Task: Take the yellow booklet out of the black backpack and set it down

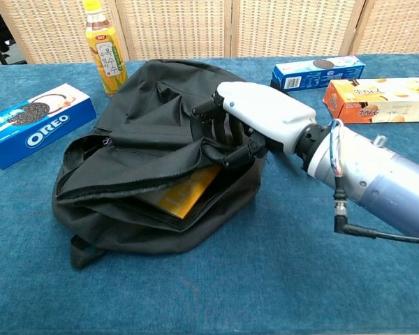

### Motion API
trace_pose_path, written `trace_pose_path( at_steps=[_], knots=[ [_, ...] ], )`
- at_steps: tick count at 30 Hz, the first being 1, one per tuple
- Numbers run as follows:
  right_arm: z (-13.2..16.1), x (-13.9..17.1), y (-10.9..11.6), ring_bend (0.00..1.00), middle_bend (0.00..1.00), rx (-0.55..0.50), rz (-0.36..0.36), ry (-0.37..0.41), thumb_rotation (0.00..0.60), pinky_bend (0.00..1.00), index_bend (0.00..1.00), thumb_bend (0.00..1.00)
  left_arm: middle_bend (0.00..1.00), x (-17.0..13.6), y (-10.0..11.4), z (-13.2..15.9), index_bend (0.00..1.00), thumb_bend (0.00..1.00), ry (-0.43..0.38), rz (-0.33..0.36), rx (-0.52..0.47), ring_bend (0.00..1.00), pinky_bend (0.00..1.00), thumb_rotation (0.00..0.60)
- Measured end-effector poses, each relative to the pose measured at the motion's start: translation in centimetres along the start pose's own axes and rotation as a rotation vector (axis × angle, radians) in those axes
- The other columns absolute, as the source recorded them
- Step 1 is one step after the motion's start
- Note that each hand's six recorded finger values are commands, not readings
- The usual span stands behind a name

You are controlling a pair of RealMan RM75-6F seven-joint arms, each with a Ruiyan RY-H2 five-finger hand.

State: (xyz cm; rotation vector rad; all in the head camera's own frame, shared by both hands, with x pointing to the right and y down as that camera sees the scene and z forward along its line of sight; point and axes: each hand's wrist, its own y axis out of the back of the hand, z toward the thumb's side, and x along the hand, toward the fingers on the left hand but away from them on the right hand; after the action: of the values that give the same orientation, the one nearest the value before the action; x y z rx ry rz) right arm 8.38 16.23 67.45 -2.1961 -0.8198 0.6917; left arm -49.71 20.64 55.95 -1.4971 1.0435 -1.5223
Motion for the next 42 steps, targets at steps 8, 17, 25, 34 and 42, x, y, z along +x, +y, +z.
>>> trace_pose_path(
  at_steps=[8, 17, 25, 34, 42],
  knots=[
    [-0.9, -1.0, 0.6, 0.57, 0.61, -0.128, -0.040, -0.114, 0.600, 0.64, 0.69, 0.54, 0.00, 0.0, 0.0, 1.2, 0.00, 0.02, -0.078, -0.007, -0.014, 0.00, 0.11, 0.600],
    [-2.5, -3.0, 2.2, 0.58, 0.62, -0.313, -0.111, -0.343, 0.600, 0.65, 0.70, 0.55, 0.00, -0.3, -0.1, 4.4, 0.00, 0.04, -0.279, -0.036, -0.068, 0.00, 0.11, 0.600],
    [-3.4, -4.3, 4.8, 0.58, 0.62, -0.470, -0.170, -0.554, 0.600, 0.65, 0.70, 0.57, 0.00, -0.1, -0.6, 8.5, 0.02, 0.12, -0.500, -0.102, -0.082, 0.00, 0.11, 0.600],
    [-2.7, -4.5, 6.2, 0.58, 0.62, -0.515, -0.153, -0.627, 0.600, 0.65, 0.70, 0.57, 0.00, 1.9, -3.4, 15.0, 0.06, 0.26, -0.710, -0.257, -0.100, 0.00, 0.11, 0.600],
    [-3.7, -3.6, 6.0, 0.58, 0.62, -0.505, -0.130, -0.649, 0.600, 0.65, 0.70, 0.57, 0.00, 4.6, -6.6, 22.2, 0.07, 0.29, -0.768, -0.290, -0.129, 0.00, 0.11, 0.600]
  ],
)
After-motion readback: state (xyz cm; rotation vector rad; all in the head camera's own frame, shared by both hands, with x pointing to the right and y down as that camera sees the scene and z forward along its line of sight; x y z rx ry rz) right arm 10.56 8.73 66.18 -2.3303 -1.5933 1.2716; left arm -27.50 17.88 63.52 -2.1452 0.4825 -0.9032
